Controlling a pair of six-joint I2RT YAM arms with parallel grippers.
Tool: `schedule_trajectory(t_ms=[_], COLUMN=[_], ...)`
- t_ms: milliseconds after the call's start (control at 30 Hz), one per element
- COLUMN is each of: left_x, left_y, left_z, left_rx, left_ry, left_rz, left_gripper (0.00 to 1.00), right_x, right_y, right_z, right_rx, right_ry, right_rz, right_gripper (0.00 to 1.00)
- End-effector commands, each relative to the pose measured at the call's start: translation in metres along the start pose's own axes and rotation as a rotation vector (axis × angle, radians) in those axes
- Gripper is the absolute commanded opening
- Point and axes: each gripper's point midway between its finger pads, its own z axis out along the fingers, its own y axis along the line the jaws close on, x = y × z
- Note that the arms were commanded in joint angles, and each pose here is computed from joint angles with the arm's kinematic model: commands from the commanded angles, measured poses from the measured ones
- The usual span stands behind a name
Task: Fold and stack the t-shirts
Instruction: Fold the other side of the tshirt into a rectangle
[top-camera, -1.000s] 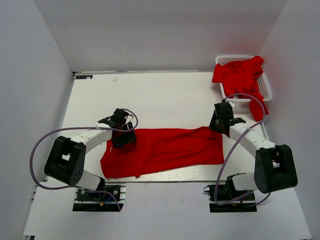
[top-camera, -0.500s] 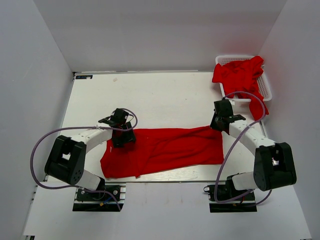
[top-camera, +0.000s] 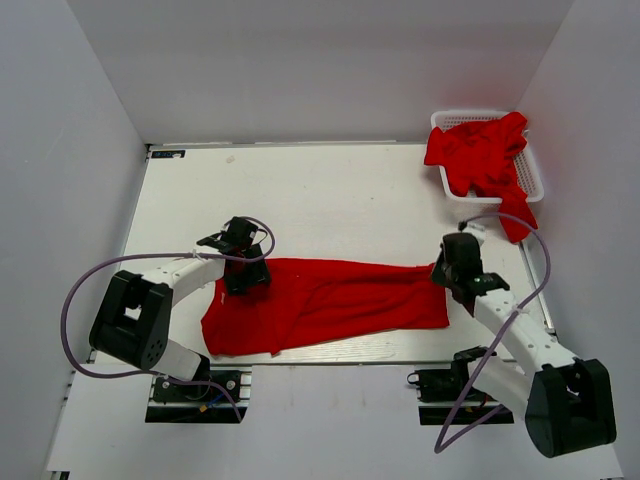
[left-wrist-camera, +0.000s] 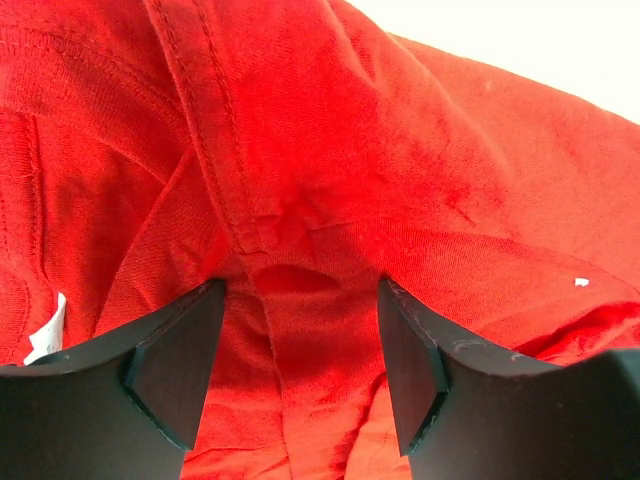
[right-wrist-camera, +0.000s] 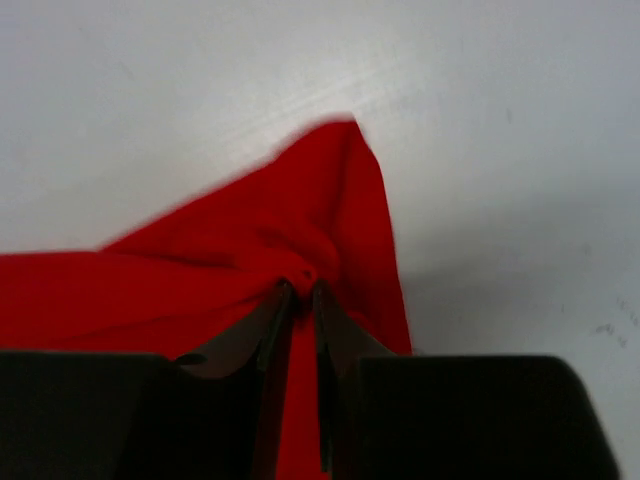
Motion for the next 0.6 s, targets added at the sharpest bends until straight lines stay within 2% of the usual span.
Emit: schedule_trajectory(t_ms=[0, 100, 133, 200, 233, 267, 433, 567], left_x=[0.020, 0.020, 0.015, 0.018, 0.013, 0.011, -0.006, -0.034], left_y=[0.027, 0.029, 0.026, 0.030, 0.026, 0.025, 0.016, -0.001], left_z=[0.012, 0.008, 0.005, 0.002, -0.001, -0.002, -0.019, -0.045], left_rx=[-0.100, -0.109, -0.098, -0.114, -0.102, -0.101, -0.082, -0.053], left_ry=[0.053, 0.050, 0.036, 0.042, 0.026, 0.025, -0.012, -0.087], left_rz=[0.004, 0.004, 0.003, 0.005, 0.003, 0.003, 0.022, 0.065], left_gripper=[0.73, 0.73, 0.73, 0.73, 0.73, 0.73, 0.73, 0.73], right_x=[0.054, 0.072, 0.064, 0.056, 0.043, 0.038, -0.003, -0.015], right_y=[-0.019, -0.029, -0.031, -0.032, -0.027, -0.026, 0.001, 0.015], right_z=[0.000, -0.008, -0.011, -0.016, -0.020, -0.021, -0.029, -0.024], right_rx=[0.047, 0.100, 0.110, 0.118, 0.095, 0.091, -0.014, -0.060], right_ry=[0.140, 0.203, 0.172, 0.159, 0.123, 0.112, 0.036, 0.054], right_rz=[0.069, 0.105, 0.113, 0.104, 0.098, 0.092, 0.045, -0.041], right_gripper=[0.20, 0.34, 0.49, 0.65, 0.87, 0.90, 0.90, 0.84])
